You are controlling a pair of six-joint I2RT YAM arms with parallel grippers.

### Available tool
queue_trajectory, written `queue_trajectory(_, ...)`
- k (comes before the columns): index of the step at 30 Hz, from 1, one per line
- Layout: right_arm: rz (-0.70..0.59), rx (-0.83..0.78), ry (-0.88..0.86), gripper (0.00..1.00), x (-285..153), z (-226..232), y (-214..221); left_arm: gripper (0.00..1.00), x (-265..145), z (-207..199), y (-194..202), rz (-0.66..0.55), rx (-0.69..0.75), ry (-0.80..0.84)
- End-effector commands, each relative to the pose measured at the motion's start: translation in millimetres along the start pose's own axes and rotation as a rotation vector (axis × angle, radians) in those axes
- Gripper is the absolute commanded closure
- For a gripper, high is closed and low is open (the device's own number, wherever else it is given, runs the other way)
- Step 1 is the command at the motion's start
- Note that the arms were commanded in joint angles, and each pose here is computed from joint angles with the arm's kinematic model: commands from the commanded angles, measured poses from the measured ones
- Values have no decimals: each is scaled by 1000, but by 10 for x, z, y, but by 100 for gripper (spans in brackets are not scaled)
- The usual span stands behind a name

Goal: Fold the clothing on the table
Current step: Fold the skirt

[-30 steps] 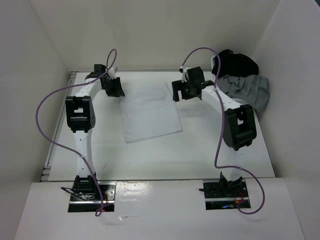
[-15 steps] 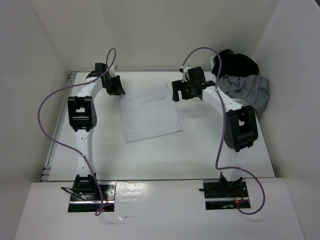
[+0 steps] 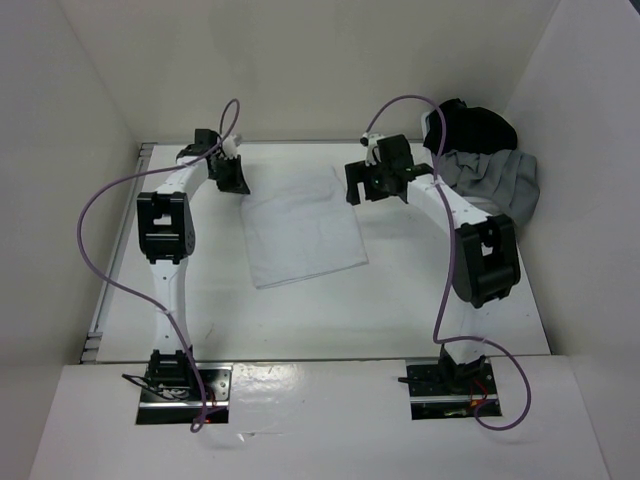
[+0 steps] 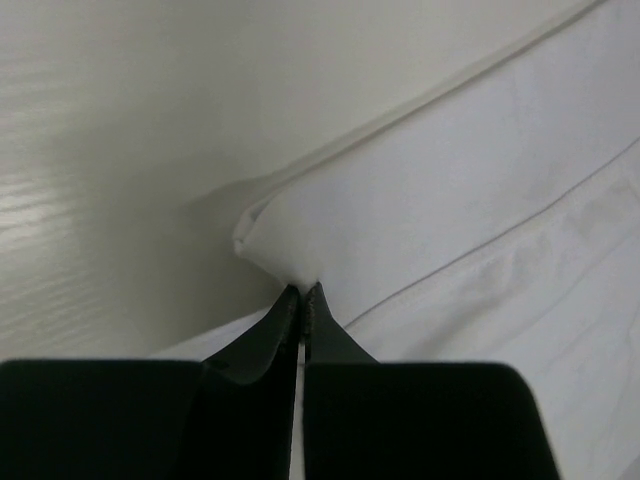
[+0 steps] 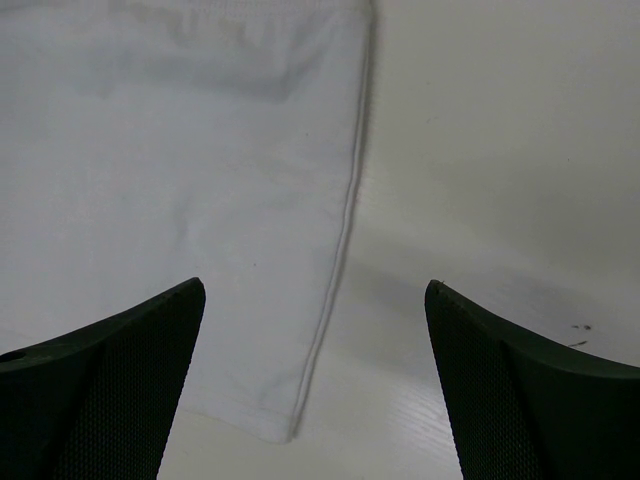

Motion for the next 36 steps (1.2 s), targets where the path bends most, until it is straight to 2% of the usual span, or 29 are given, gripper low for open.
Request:
queue_trajectory(1,-91,-31,-15,6,-231,97,-186,99,-72,-324,306,107,94,50)
queue_trajectory(4,-102,-32,-17,6,-270,109,-211,100,-174,-581,411,131,235,44)
queue_trajectory(6,-111,-34,-19,6,-303,119,-231,100,-133,-750,679,199,328,50)
queue_trajectory(9,-101,-39,-24,6,-326,157,-195,100,-275,-1038,726,180,460,62)
queue_trajectory(10,-111,-40,-26,6,-364,168,-218,100,-269,-1056,889,220,471,65)
queue_trajectory(15,-90,-38,-33,6,-404,180,-181,100,-348,-1258,1176,274,584,105)
queue_trajectory(18,-88,-38,-42,6,-404,190,-178,100,-420,-1240,1388,329,638,97)
queue_trajectory(22,-86,-39,-52,6,-404,202,-176,100,-624,-1310,1598,361,694,113)
queue_trajectory(27,-73,-43,-68,6,-368,244,-143,100,-684,-1408,1800,401,737,120)
queue_trajectory(31,-34,-70,-64,6,-250,299,-105,100,-716,-1405,1770,372,684,103)
queue_trajectory(36,4,-151,-19,8,149,352,-145,100,-748,-1337,1641,317,589,70)
Point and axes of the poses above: each gripper's point midway between its finger pads, its own x axis out along the fingers, its own z axis along the line the jaws close on, y = z × x, the point moved 6 cm from there along -x, back along the fingers, and after that the axes turned 8 degrees about x, right-handed, at the moved point
